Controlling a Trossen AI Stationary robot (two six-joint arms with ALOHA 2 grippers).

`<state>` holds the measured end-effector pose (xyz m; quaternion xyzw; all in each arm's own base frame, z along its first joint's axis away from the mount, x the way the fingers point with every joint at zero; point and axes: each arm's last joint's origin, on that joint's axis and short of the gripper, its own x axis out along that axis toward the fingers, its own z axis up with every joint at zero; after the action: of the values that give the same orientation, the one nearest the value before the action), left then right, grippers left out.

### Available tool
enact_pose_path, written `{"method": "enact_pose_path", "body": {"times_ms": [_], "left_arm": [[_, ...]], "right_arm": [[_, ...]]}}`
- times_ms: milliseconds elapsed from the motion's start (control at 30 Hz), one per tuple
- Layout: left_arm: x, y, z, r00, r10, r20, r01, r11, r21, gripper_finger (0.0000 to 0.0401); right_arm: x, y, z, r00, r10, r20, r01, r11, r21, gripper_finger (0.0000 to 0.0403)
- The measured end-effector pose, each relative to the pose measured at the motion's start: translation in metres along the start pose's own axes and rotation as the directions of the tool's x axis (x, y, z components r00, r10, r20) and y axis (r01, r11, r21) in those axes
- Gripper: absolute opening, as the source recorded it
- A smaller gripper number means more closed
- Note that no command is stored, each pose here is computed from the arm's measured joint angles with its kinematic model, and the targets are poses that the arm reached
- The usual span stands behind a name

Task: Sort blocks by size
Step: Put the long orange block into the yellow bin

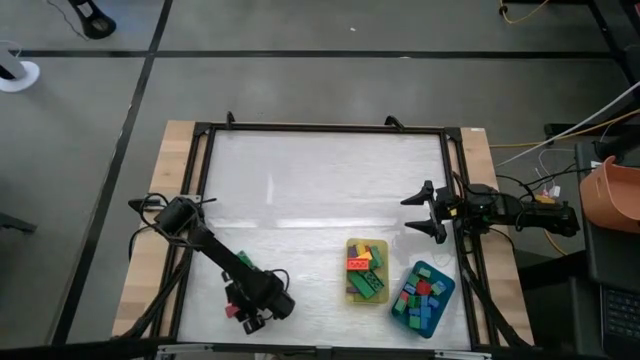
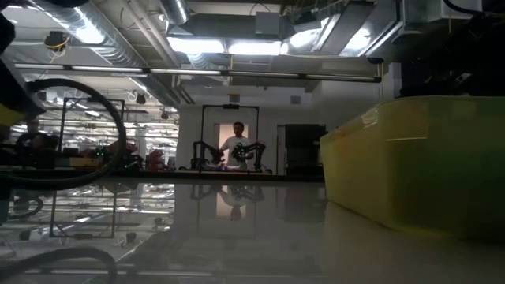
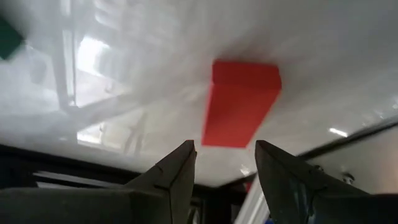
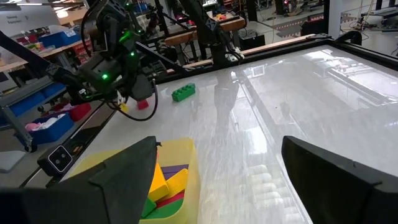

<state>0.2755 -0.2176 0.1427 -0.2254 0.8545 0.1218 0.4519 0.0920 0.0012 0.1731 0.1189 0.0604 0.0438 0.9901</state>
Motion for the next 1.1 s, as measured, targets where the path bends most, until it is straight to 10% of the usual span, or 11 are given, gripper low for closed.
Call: {"method": "enact_pose_path", "body": {"times_ms": [1100], "left_arm": [[0.004, -0.010, 0.001, 0.968, 0.020, 0.250, -0.028, 0.999, 0.031, 0.0155]], "right_arm": [[0.000, 0.000, 0.000, 1.000, 0.000, 0.000, 0.000, 1.000, 0.000, 0.0344]]}}
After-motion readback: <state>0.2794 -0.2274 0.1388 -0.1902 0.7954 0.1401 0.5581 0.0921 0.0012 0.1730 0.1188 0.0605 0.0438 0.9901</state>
